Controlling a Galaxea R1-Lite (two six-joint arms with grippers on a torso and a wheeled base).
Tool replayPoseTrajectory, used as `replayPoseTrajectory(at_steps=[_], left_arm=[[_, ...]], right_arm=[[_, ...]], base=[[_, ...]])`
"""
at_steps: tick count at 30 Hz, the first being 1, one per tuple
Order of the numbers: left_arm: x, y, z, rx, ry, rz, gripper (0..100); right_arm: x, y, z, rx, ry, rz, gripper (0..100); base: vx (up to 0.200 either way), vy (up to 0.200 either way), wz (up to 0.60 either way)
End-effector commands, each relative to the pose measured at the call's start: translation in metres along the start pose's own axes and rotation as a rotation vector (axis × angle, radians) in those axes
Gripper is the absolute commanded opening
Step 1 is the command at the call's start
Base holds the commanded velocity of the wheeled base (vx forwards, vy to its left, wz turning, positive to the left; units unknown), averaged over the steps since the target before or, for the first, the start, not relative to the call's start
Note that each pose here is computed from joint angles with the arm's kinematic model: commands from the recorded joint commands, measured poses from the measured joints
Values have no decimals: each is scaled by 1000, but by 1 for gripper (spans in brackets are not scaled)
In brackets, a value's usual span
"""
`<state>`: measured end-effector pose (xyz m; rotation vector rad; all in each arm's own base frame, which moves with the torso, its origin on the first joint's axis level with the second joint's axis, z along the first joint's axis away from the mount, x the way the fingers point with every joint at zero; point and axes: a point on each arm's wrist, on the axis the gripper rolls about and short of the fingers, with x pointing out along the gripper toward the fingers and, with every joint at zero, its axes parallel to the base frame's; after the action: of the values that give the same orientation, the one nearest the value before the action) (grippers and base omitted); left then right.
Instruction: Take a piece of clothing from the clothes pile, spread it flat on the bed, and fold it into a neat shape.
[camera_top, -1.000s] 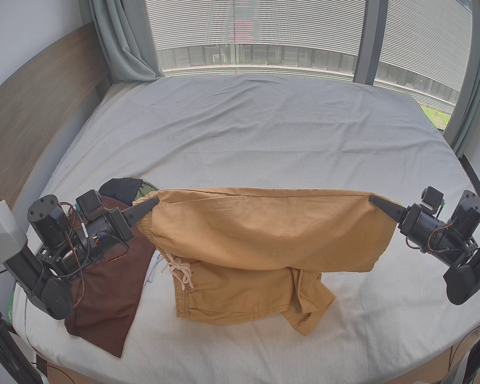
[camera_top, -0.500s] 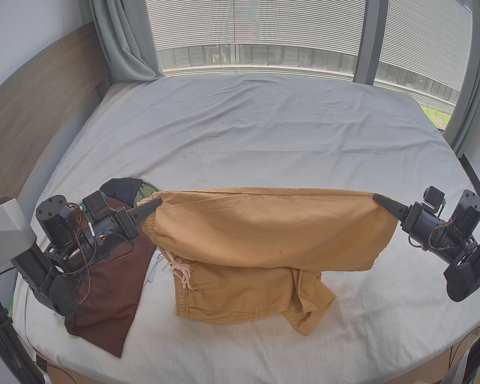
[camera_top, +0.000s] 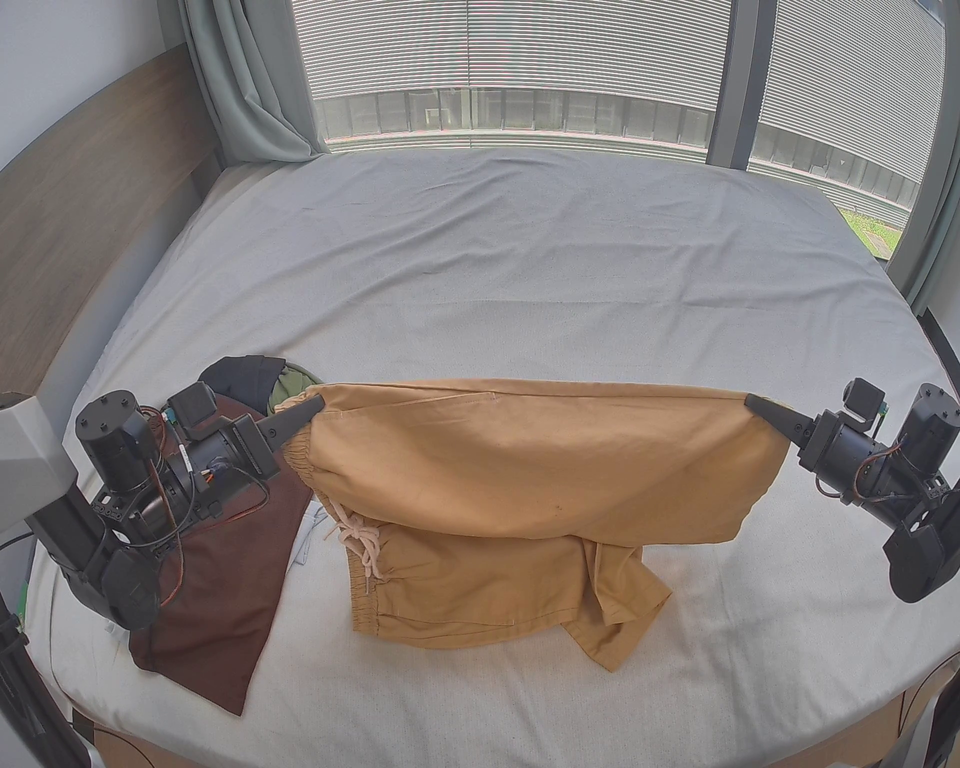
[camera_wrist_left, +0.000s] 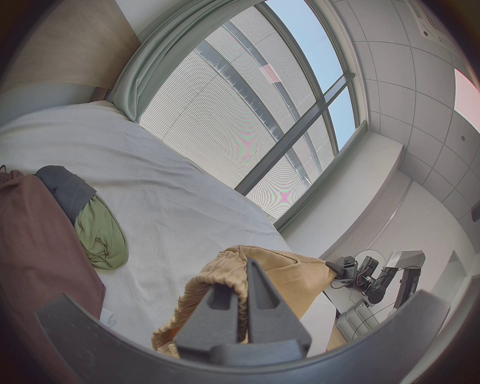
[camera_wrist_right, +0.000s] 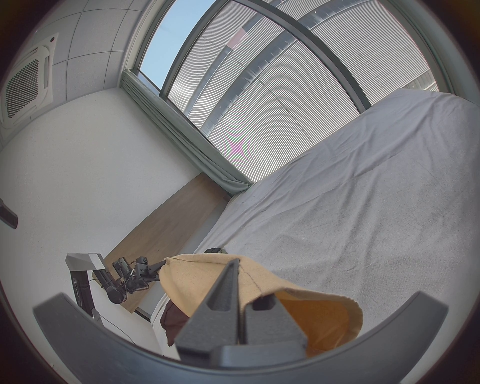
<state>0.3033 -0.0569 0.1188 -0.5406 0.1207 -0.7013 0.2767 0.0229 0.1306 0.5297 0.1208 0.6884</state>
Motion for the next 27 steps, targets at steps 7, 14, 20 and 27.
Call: replayPoseTrajectory(at_steps=[7, 14, 20, 27], left_arm=[[1, 0, 1, 3, -5, -4, 0], [6, 6, 2, -2, -15, 7, 0], [14, 8, 0, -3, -61, 68, 0], [26, 14, 4, 5, -87, 62, 0]], right_arm=[[4, 2, -1, -3, 6, 16, 0], [15, -12, -5, 8, 17, 6, 0], [23, -22, -2, 0, 3, 4, 0], [34, -29, 3, -14, -15, 16, 0]], base=[[0, 0, 0], [0, 0, 0], [0, 0, 0], [0, 0, 0]])
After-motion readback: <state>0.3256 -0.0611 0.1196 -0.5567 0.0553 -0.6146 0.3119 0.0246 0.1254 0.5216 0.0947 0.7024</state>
